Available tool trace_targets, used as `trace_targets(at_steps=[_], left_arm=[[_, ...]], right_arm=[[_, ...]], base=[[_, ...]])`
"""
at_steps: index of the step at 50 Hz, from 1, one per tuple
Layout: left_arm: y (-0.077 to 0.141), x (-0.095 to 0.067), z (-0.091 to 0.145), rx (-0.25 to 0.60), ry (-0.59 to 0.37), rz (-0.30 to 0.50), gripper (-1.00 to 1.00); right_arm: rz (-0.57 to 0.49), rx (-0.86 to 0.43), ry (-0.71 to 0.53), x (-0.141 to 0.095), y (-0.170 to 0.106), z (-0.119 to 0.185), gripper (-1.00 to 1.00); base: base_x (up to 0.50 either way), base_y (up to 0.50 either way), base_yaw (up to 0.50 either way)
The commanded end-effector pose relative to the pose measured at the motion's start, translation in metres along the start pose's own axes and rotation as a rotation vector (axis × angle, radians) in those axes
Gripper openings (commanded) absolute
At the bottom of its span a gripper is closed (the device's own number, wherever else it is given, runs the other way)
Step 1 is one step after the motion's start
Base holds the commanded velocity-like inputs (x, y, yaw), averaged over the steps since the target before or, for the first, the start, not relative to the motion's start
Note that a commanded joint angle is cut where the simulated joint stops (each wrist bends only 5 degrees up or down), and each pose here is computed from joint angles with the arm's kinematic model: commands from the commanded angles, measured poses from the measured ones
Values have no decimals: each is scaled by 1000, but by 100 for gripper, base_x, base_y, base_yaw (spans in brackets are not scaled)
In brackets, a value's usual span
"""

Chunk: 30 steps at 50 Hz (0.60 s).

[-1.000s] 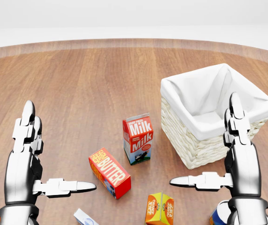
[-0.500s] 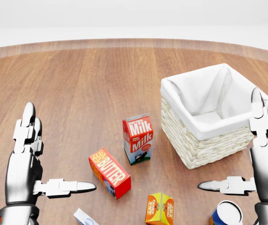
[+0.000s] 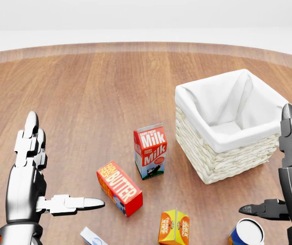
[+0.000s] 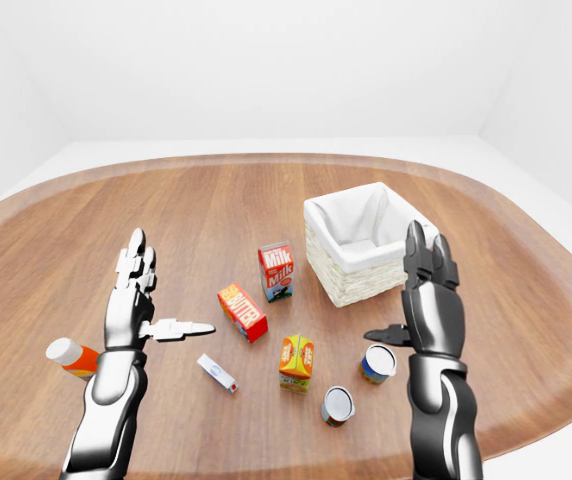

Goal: Pick up the alphabet soup and the tomato sauce, and put them in the basket.

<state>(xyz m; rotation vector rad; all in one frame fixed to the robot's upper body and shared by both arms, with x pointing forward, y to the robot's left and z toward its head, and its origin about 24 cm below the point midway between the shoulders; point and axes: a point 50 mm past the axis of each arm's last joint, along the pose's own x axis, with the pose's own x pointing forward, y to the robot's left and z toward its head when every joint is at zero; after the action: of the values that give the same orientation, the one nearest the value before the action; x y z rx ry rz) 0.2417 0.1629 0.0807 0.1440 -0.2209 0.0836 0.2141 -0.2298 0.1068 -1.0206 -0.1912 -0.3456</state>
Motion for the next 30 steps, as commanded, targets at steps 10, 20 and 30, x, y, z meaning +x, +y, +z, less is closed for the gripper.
trace_targets(at_steps=[10,20,30], left_arm=[[-1,-1,0,3,2,-7,100],[-1,-1,3,3,-10,-5,100],[-1,-2,0,3,2,-6,100]], right_arm=[[57,-133,16,-10,-11,-2,100],[114,-174,55,-14,-7,-10,100],[135,-191,67,-18,-12,-11,100]], base=[[0,0,0],[0,0,0],[0,0,0]])
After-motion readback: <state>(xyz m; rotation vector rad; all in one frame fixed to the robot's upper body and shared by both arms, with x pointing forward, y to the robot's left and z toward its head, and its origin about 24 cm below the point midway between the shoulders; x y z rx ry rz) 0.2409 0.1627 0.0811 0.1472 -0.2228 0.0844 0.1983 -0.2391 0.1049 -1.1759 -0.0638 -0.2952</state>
